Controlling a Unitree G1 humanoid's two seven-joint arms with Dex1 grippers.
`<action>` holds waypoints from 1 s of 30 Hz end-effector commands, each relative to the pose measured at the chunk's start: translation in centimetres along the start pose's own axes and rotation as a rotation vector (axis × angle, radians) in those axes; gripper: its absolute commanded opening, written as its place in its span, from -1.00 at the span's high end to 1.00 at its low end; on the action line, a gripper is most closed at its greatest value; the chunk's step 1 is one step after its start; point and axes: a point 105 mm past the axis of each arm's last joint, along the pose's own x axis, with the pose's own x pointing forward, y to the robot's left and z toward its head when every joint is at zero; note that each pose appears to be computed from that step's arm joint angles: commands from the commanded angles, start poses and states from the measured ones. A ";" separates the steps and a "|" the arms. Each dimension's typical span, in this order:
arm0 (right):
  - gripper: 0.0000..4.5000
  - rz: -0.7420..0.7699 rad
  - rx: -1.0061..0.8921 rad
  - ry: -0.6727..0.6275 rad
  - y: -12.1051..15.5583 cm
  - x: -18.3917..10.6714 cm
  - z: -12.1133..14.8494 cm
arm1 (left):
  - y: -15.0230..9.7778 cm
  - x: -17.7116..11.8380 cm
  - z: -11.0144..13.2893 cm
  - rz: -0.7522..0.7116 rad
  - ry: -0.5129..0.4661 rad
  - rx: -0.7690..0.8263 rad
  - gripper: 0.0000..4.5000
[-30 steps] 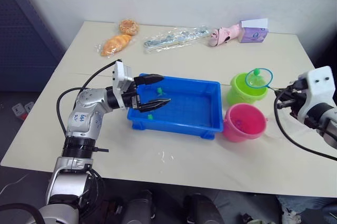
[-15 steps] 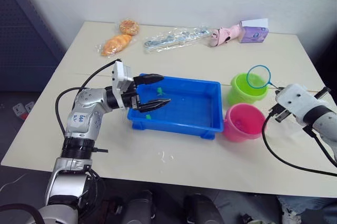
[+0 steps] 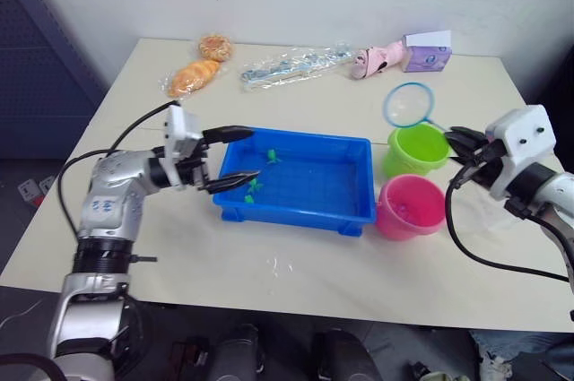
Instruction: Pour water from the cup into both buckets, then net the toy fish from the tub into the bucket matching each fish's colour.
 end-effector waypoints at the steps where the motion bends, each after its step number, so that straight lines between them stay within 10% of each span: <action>1: 1.00 0.194 0.048 0.060 4.1 1.5 0.3 | 0.6 -2.2 0.1 0.041 0.029 0.046 -0.99; 30: 1.00 0.175 0.169 0.364 6.6 12.6 -4.7 | -0.4 -5.8 -0.8 0.152 0.117 0.013 -0.99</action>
